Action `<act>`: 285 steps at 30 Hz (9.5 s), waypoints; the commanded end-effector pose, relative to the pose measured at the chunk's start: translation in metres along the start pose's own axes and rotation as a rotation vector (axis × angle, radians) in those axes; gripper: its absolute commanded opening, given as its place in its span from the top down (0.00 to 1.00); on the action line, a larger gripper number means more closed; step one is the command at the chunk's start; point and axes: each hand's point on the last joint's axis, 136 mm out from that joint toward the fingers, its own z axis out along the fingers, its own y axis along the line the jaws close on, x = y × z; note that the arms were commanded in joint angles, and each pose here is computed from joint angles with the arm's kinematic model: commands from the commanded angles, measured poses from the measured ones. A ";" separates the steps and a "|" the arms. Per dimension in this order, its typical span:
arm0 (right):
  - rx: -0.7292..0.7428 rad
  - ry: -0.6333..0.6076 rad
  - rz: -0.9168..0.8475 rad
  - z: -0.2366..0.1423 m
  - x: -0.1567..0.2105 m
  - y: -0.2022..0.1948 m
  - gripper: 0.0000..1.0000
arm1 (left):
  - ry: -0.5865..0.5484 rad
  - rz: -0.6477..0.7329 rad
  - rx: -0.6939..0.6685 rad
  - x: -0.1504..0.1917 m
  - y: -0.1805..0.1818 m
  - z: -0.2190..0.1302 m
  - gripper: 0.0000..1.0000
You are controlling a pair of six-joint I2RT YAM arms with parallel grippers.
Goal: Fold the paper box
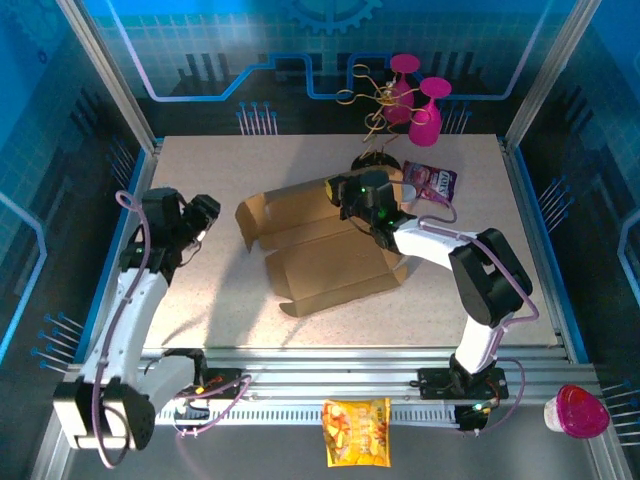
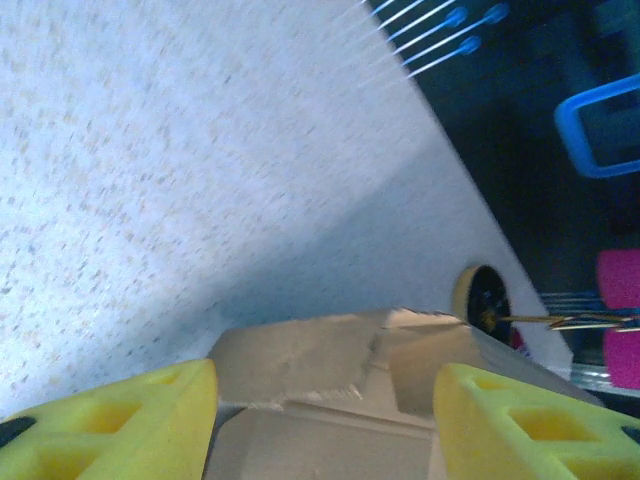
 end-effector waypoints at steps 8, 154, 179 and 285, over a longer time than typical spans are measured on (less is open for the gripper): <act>-0.073 0.055 -0.077 -0.010 0.013 0.000 1.00 | 0.253 0.207 0.112 0.027 -0.021 0.051 0.48; -0.283 0.216 -0.200 0.038 0.041 -0.002 1.00 | -0.019 0.907 0.107 0.079 -0.028 0.111 0.47; -0.285 0.159 -0.129 0.044 0.039 0.009 1.00 | 0.069 0.693 -0.142 0.100 -0.001 0.145 0.60; 0.191 -0.089 -0.606 -0.107 -0.069 0.026 0.50 | 0.006 0.798 -0.235 0.018 -0.059 0.063 1.00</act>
